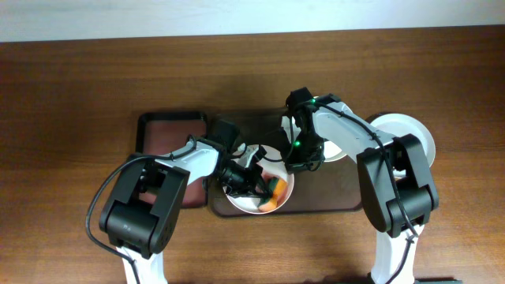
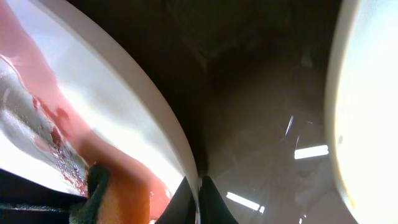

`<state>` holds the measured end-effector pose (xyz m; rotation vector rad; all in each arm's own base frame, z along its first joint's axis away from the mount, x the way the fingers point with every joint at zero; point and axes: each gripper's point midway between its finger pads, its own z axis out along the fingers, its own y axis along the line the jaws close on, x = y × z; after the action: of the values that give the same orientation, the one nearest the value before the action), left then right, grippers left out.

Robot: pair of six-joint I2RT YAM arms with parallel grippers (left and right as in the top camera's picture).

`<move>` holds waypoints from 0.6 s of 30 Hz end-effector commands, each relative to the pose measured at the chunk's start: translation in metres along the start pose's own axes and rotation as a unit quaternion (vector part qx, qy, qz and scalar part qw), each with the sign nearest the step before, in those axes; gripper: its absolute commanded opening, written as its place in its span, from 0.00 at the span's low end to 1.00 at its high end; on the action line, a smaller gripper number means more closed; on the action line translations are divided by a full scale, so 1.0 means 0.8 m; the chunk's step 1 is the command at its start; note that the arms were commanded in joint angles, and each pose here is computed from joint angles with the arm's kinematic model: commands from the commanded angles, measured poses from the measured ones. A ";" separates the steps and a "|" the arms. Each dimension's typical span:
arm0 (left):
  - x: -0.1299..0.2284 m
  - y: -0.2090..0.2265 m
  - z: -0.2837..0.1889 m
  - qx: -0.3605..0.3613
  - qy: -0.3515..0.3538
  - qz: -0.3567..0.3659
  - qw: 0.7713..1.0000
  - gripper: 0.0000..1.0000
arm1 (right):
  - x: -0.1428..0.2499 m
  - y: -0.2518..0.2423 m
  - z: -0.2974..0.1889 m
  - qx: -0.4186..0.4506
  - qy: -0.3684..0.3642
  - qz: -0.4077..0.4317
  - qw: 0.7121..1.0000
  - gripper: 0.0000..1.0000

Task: Clean dirty plates on tray and stack at the side
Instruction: 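Scrub the pink plate with the sponge while right gripper holds it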

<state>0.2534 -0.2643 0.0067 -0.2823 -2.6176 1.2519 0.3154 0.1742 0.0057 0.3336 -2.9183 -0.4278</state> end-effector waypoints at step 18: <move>-0.039 0.100 -0.115 -0.314 -0.118 -0.075 0.939 0.00 | 0.007 0.000 -0.003 0.008 0.005 0.003 1.000 0.04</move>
<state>0.3264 -0.1877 0.0057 -0.0887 -3.1125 0.6189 0.3141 0.1769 0.0067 0.3285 -2.9093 -0.4525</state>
